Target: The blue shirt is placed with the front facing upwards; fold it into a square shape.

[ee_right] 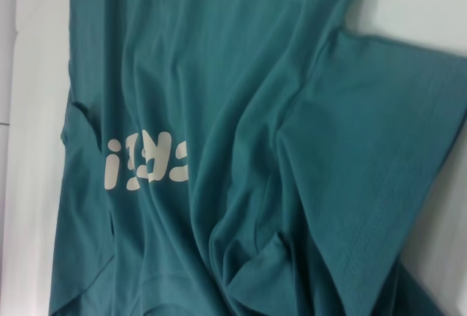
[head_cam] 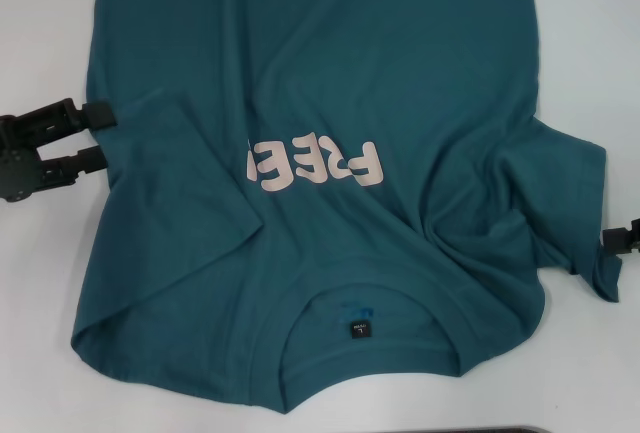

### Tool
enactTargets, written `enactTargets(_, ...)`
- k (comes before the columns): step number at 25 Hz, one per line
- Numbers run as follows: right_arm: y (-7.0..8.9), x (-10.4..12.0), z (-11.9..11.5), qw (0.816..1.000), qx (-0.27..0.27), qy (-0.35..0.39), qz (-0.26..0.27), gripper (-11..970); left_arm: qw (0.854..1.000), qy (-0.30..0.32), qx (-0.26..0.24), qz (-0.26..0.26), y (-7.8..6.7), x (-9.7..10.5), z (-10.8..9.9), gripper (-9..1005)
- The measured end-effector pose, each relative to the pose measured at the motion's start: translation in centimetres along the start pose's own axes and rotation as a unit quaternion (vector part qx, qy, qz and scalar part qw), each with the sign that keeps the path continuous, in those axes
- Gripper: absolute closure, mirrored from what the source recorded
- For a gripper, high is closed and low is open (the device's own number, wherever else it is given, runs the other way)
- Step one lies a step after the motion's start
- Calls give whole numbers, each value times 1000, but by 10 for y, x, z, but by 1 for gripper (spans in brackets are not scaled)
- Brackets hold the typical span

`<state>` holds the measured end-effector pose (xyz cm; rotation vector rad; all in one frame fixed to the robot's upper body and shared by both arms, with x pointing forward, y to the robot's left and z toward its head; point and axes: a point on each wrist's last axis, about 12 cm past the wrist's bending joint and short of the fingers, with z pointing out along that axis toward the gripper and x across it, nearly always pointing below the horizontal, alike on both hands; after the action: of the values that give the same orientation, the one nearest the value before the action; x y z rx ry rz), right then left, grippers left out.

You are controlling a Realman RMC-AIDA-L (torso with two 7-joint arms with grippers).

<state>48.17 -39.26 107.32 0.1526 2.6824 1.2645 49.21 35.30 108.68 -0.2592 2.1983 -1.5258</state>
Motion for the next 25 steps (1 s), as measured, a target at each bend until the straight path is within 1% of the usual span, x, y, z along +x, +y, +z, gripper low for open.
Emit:
enactTargets(4,1,-2,-8,1000,1,2,-9,925,1000,-2,-2,0,0,-1,0,65)
enactTargets(7,1,0,-9,1000,-1,9,-14,947,1000,-3,-3,-1,1,-1,0,66)
enactTargets(11,0,2,-7,1000,10,27,-13,796,1000,-4,-3,-2,1,0,0,65)
enactTargets(15,-2,2,-7,1000,16,25,-9,631,1000,-4,-3,-2,1,0,1,65)
enactTargets(20,-2,0,-4,1000,14,13,-2,383,1000,-4,-3,-2,1,0,1,64)
enactTargets(25,1,-3,8,1000,9,10,-3,344,1000,-4,-3,-3,1,0,1,63)
